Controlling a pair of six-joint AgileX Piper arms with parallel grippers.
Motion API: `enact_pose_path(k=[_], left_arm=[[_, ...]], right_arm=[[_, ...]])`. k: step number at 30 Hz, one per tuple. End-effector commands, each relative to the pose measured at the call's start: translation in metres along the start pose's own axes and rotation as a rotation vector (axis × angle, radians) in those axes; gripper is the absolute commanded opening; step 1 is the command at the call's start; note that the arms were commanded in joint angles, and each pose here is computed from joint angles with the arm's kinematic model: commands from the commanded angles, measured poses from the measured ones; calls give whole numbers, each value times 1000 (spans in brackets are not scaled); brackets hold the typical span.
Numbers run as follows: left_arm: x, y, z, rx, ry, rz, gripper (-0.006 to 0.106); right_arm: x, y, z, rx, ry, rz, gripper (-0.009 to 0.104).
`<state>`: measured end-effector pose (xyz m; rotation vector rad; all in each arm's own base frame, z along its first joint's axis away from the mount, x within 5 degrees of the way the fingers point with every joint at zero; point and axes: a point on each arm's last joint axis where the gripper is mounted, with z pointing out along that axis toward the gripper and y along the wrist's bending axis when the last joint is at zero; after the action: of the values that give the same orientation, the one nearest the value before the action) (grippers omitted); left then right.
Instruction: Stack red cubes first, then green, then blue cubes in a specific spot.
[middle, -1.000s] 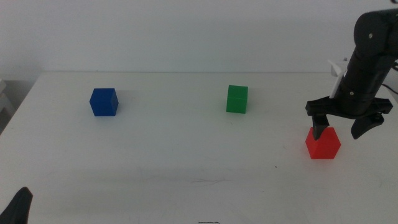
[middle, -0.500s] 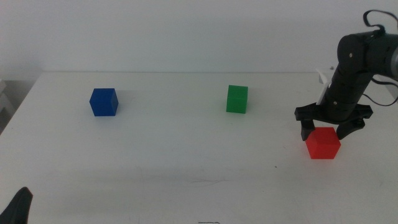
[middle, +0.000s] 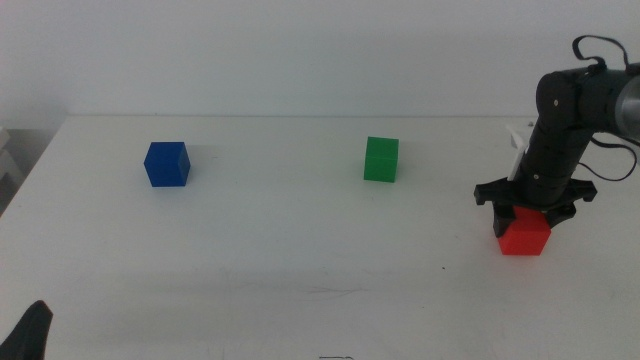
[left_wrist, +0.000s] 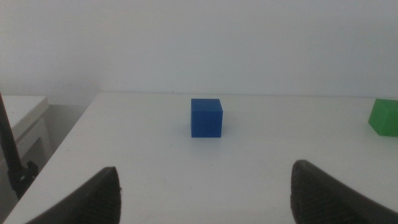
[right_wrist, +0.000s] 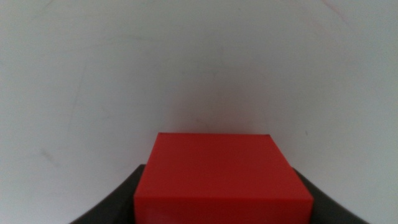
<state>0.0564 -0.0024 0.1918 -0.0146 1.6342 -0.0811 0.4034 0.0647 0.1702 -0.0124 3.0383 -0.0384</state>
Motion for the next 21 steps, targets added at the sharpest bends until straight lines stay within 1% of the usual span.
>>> enact_pose_path(k=[1,6,12,16,21], left_arm=[[-10,-1,-2,10,-111,-8,94],[-10,-1,-2,10,-111,-8,94],[-10,-1,-2,10,-111,-8,94],[-10,-1,-2,10,-111,-8,94],[-10,-1,-2,10,-111,-8,94]], right_arm=[[0,1,-44,-2,-92,17,-1],[16,25,-75,10,-102,41,-1],[36,75,-90,-1,-94,41,-1],[44,113,-97,-30,-113,24,-1],[45,156,-102,-67,-142,7,-1]])
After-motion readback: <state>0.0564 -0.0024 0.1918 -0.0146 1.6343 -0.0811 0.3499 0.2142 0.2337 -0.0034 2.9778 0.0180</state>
